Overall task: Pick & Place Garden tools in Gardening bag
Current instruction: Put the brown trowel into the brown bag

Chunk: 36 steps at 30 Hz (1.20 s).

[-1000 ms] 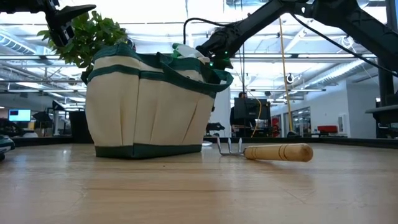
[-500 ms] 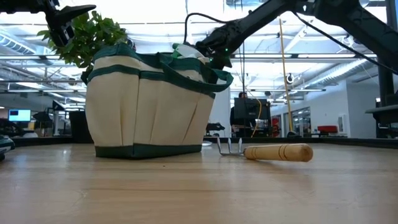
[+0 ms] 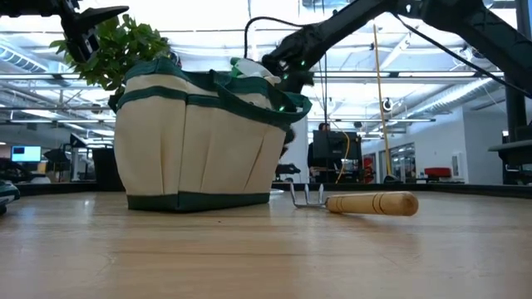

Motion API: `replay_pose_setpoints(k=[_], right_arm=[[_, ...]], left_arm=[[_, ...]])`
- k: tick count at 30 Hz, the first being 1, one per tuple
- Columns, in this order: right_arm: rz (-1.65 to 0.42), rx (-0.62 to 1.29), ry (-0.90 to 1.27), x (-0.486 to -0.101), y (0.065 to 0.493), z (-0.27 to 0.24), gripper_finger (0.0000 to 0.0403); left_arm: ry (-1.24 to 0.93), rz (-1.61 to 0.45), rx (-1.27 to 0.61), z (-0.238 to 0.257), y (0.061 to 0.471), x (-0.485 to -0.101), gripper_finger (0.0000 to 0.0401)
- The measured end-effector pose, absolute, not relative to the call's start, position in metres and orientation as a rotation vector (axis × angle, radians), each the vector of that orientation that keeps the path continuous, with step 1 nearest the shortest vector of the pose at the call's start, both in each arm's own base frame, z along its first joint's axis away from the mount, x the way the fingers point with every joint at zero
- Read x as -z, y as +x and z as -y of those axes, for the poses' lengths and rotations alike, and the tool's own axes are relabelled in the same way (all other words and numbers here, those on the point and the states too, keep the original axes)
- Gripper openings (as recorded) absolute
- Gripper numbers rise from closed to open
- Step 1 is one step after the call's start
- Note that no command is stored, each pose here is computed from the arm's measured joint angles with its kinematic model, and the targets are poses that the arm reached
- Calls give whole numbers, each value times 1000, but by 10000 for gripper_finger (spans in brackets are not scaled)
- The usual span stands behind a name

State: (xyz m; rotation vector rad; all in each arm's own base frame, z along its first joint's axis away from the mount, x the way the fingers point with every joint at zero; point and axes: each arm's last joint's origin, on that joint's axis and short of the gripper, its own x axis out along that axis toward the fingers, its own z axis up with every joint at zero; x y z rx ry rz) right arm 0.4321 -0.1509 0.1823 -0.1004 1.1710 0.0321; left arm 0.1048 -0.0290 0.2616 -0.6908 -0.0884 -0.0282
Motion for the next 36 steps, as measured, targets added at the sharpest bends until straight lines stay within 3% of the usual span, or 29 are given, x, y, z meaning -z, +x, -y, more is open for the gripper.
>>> replay_pose_setpoints(k=[6,13,19,27,36], right_arm=[[-1142,-14,-80,-211,413,170,217],[-995,25,50,-241,402,188,215],[-896,55,81,-267,387,204,210],[-785,151,65,-297,365,228,191],[-666,237,45,-315,352,250,172]], left_arm=[[-550,144,-69,26,104,-265,223],[-322,247,-363,18,101,-274,223],[-368,355,-591,11,96,-285,223],[-359,256,-653,9,101,-271,223],[-439,113,-553,-7,131,-274,223]])
